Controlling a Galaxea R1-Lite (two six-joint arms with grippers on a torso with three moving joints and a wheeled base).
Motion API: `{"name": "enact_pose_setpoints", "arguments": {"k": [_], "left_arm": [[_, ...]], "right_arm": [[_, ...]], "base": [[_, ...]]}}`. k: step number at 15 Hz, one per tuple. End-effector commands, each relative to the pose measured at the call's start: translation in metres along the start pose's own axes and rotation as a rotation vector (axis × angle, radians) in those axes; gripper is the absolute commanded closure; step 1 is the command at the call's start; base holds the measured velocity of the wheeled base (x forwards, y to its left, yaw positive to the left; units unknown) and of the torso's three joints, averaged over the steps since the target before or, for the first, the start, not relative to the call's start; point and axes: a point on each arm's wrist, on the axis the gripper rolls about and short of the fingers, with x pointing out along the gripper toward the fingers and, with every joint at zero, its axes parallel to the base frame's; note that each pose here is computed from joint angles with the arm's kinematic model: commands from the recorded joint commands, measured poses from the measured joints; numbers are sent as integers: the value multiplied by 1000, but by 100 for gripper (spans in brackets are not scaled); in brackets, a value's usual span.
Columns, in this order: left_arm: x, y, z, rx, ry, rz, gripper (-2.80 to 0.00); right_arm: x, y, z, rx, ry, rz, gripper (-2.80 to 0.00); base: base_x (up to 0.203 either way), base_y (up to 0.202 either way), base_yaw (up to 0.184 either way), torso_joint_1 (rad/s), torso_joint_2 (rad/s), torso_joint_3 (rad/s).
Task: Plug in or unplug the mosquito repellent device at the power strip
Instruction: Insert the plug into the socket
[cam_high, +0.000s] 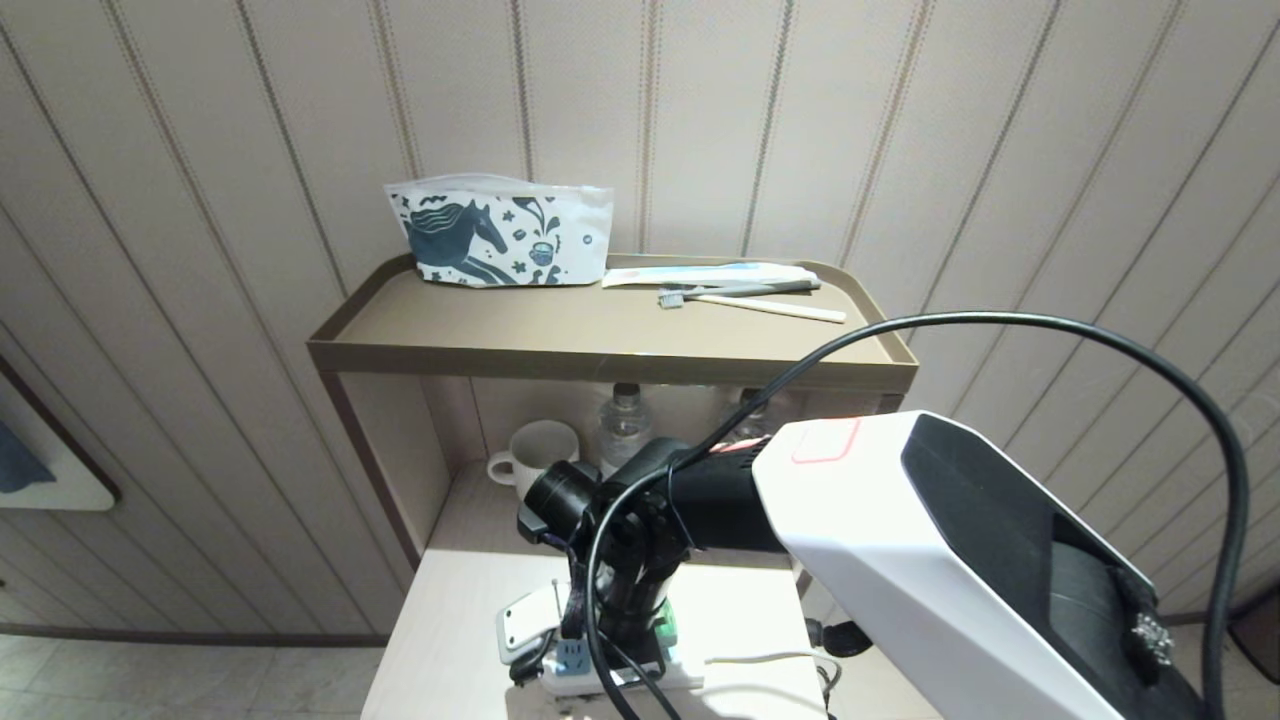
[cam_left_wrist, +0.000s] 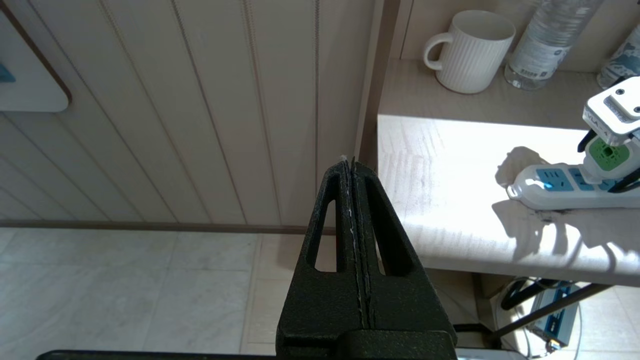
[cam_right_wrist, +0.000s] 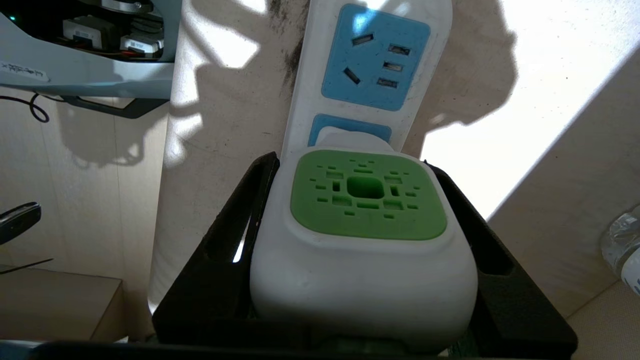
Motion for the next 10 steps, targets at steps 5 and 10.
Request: {"name": "enact_pose_setpoints", "arguments": {"k": [5,10], "left_arm": [[0,0,0,0,1,0,0],[0,0,0,1,3,0,0]], "right_arm": [[13,3,-1,-6,18,29,0],[18,5,1,-13,22,34,0]], "base": [[0,0,0,0,0,0],[0,0,0,0,0,0]]}}
